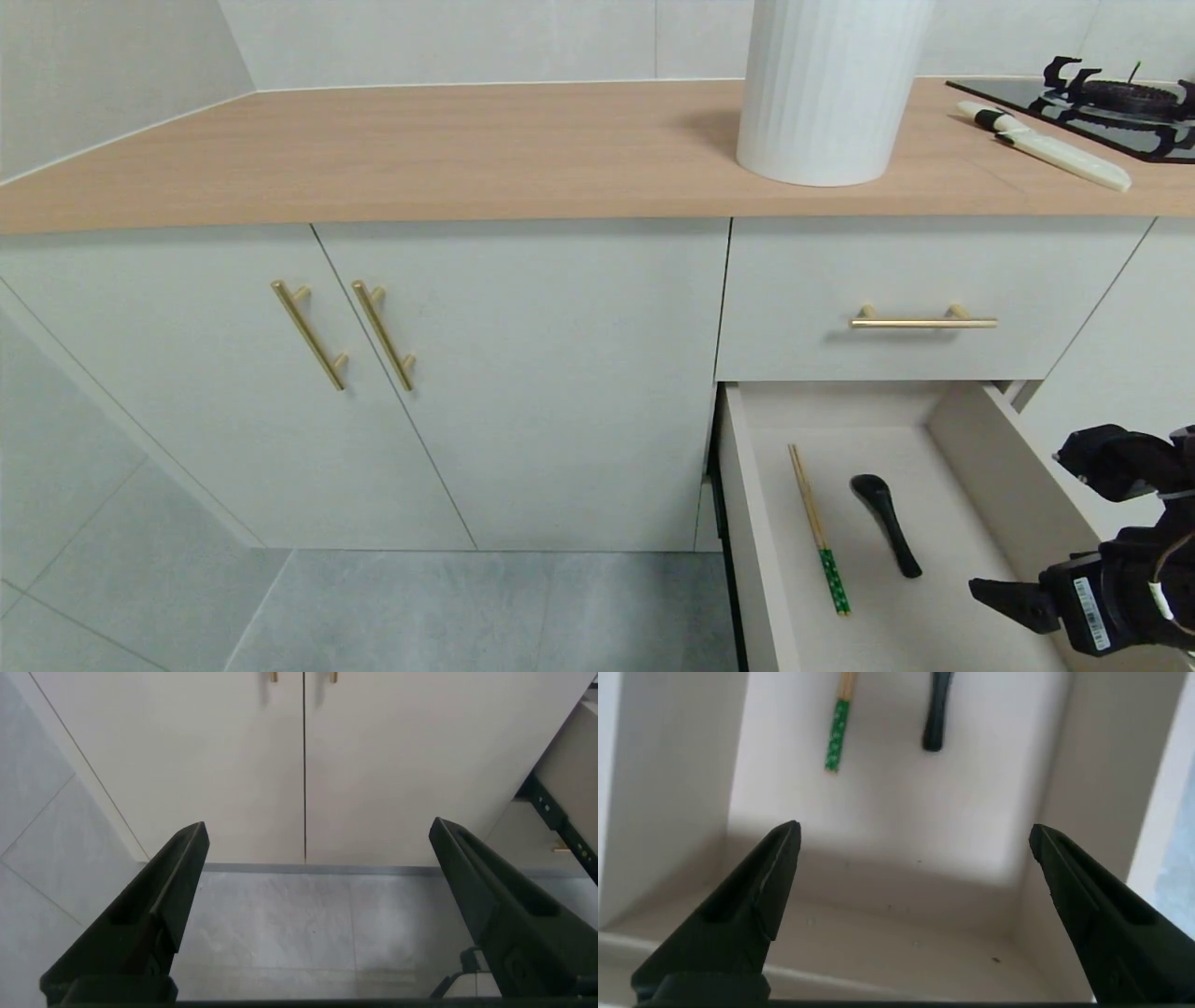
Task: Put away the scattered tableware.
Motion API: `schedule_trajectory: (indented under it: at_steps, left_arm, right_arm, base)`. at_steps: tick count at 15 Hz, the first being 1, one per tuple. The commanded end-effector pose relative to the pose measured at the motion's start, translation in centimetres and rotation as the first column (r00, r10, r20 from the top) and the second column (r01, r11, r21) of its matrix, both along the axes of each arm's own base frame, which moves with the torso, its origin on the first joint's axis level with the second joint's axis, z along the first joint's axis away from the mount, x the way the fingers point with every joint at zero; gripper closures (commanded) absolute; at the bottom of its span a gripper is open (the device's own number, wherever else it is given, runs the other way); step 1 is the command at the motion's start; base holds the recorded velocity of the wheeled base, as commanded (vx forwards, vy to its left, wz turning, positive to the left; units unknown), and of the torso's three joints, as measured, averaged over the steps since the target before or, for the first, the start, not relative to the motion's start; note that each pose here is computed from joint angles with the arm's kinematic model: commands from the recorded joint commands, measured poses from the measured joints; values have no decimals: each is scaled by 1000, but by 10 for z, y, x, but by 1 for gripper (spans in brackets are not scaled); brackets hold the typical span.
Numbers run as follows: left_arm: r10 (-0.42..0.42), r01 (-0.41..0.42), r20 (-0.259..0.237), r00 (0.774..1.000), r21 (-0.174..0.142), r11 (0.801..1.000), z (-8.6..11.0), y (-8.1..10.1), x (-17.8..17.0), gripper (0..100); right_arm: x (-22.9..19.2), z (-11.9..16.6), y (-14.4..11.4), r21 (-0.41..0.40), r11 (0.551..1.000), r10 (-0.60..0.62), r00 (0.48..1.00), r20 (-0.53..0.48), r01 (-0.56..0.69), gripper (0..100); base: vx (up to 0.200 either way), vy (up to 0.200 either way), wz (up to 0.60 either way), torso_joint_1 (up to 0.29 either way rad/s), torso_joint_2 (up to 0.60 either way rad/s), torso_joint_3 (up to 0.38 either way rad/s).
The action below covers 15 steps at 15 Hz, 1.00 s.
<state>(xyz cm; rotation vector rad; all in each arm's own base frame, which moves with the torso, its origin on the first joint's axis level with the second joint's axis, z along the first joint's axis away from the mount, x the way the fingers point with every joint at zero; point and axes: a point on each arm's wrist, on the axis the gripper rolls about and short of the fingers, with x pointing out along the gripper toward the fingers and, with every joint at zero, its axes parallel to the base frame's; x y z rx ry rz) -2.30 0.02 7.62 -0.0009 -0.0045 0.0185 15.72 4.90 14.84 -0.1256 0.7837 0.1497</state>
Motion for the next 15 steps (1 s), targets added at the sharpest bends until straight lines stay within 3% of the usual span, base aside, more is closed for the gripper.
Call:
schedule_trajectory:
  at_steps: [1,7,15]
  left_arm:
    - [1,-1,0,1000,-1,1000,0,0,0,0]
    - [1,-1,0,1000,-1,1000,0,0,0,0]
    - [1,-1,0,1000,-1,1000,0,0,0,0]
  right_arm:
    - [-3,0,3,-1,1000,22,1000,0,-22,0]
    - [-11,-3,6,-5,998,62,998,-4,-62,0]
    - [-10,-18,17,-58,991,106,981,-163,-117,0]
  base:
    - [-200,0,0,2,7,2]
    - [-200,0,0,0,5,5]
    - [0,0,0,0,0,0]
